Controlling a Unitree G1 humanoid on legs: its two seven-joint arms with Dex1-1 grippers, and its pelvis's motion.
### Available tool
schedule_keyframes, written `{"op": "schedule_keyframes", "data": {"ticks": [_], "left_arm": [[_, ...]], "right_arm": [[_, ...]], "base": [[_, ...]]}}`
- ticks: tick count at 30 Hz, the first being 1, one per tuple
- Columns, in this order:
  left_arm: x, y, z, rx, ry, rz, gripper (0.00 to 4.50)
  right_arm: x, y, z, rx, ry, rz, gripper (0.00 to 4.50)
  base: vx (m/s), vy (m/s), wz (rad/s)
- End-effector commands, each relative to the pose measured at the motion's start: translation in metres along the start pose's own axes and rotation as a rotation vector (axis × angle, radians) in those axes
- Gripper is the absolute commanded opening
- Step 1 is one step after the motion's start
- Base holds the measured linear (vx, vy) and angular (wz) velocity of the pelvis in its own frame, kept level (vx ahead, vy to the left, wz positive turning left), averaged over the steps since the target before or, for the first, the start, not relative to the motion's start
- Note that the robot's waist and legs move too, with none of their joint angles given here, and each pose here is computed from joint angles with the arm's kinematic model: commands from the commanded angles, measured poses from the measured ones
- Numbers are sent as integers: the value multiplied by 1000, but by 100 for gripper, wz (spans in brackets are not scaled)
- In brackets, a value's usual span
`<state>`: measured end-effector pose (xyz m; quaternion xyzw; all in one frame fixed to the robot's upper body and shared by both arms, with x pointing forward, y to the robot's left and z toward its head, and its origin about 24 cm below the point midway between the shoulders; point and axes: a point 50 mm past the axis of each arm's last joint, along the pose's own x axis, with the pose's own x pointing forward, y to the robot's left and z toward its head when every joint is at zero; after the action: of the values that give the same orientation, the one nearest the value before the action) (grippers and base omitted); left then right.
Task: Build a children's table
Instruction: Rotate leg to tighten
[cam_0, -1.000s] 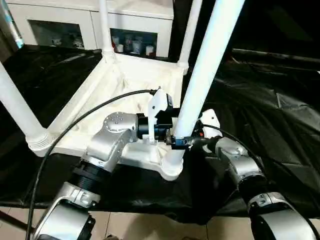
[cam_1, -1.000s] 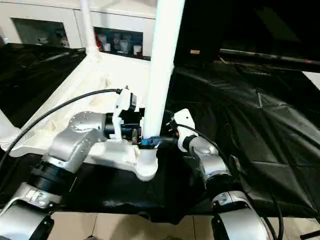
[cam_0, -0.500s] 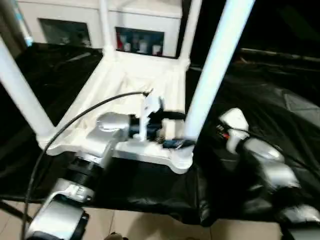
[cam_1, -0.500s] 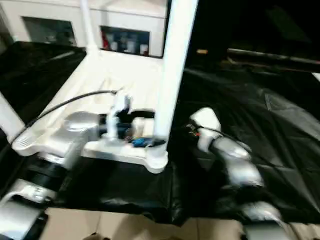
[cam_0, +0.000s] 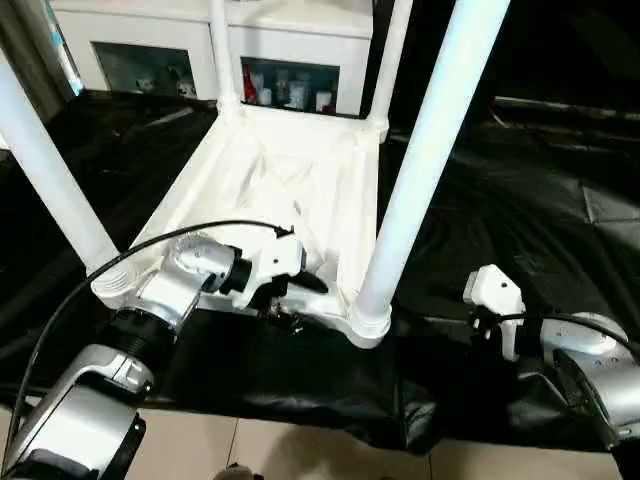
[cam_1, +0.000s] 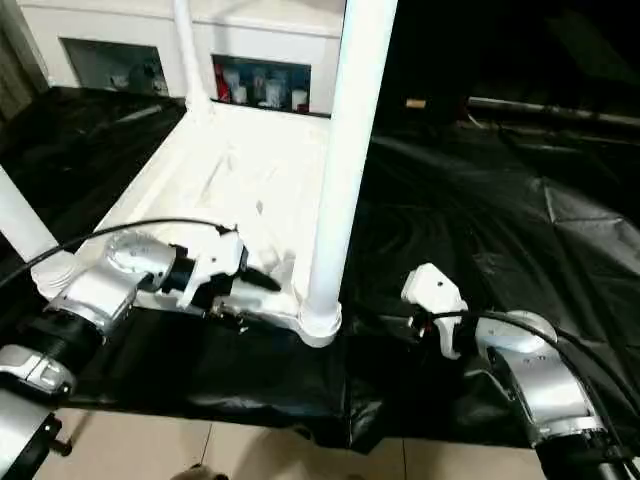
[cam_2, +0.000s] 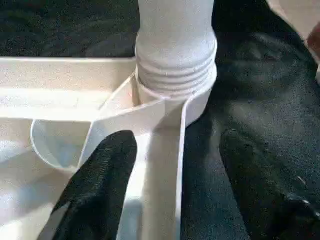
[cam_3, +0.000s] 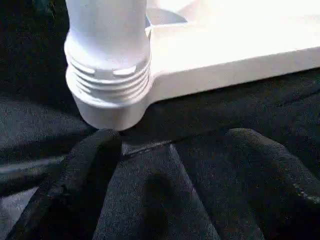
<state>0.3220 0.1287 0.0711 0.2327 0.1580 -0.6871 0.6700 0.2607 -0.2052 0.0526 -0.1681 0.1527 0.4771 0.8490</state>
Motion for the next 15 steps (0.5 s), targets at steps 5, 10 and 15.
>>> {"op": "schedule_keyframes", "data": {"ticks": [5, 10, 15], "left_arm": [[-2, 4, -1, 52, 52, -18, 247], [-2, 4, -3, 40, 51, -30, 202], [-2, 4, -6, 34, 49, -27, 177]], "right_arm": [[-7, 1, 6, 19, -3, 9, 386], [-10, 2, 7, 25, 2, 16, 386], [-9, 2, 8, 29, 4, 19, 386]], "base": [[0, 0, 0], [0, 0, 0], [0, 0, 0]]}}
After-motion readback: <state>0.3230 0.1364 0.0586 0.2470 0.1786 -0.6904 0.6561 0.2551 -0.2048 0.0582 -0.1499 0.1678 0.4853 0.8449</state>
